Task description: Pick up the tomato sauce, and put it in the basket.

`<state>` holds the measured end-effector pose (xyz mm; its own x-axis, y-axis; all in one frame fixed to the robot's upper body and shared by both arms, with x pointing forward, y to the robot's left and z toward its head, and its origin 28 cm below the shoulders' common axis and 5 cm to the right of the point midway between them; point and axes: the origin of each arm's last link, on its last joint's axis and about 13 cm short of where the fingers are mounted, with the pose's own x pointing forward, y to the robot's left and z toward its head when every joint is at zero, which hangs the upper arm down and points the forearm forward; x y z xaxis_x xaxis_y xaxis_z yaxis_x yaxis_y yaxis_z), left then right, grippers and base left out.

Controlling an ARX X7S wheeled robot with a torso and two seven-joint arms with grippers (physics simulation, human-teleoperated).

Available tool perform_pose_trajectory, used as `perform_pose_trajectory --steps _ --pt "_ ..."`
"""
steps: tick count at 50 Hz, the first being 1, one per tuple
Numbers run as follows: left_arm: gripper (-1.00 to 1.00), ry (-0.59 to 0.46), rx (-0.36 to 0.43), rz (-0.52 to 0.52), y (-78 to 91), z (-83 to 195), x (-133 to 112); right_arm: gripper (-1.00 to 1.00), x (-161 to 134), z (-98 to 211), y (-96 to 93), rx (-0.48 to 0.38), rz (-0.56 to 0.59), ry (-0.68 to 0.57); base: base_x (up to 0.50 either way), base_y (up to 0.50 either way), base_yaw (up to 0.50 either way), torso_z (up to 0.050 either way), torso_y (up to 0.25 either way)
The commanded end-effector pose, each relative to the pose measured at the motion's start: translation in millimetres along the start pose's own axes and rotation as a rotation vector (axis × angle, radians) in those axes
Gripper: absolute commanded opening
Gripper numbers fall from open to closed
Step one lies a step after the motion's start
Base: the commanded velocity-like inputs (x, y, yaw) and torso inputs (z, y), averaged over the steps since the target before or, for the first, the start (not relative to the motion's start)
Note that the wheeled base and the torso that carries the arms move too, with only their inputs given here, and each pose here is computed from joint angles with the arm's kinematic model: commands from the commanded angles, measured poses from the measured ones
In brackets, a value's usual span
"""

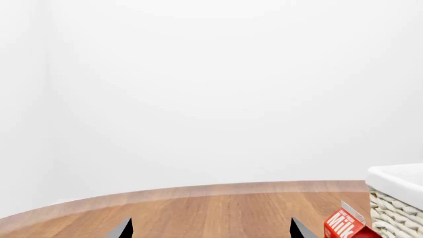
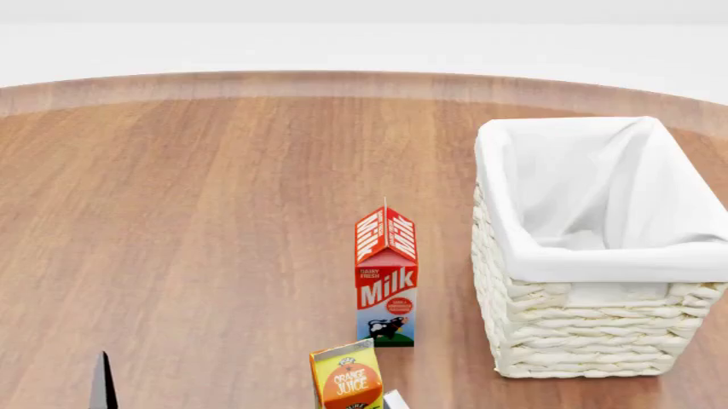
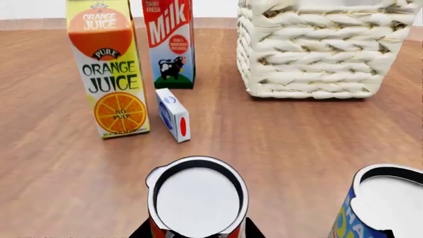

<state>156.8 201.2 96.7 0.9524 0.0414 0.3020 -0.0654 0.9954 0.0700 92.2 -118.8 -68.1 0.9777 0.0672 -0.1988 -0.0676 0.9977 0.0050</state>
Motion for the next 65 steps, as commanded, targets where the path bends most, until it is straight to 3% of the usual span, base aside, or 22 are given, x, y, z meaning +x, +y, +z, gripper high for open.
perform_pose_trajectory --steps 1,23,42,65 --pt "1.00 0.004 0.001 -0.002 -0.3 -0.7 0.2 -1.00 -3.8 25.6 -0.1 -0.026 -0.004 -0.057 0.00 0.00 0.00 0.000 0.000" --pt "1.00 0.015 0.000 -0.006 -0.6 -3.5 1.6 -1.00 2.4 124.2 -14.2 -0.038 -0.058 -0.372 0.00 0.00 0.00 0.000 0.000" --pt "1.00 0.018 0.001 -0.004 -0.4 -3.3 1.1 -1.00 35.2 201.9 -31.2 -0.074 -0.122 -0.585 0.00 0.00 0.00 0.000 0.000" --pt "1.00 0.024 0.006 -0.004 -0.3 -5.3 2.6 -1.00 103.3 255.0 -50.4 -0.049 -0.177 -0.623 0.00 0.00 0.00 0.000 0.000"
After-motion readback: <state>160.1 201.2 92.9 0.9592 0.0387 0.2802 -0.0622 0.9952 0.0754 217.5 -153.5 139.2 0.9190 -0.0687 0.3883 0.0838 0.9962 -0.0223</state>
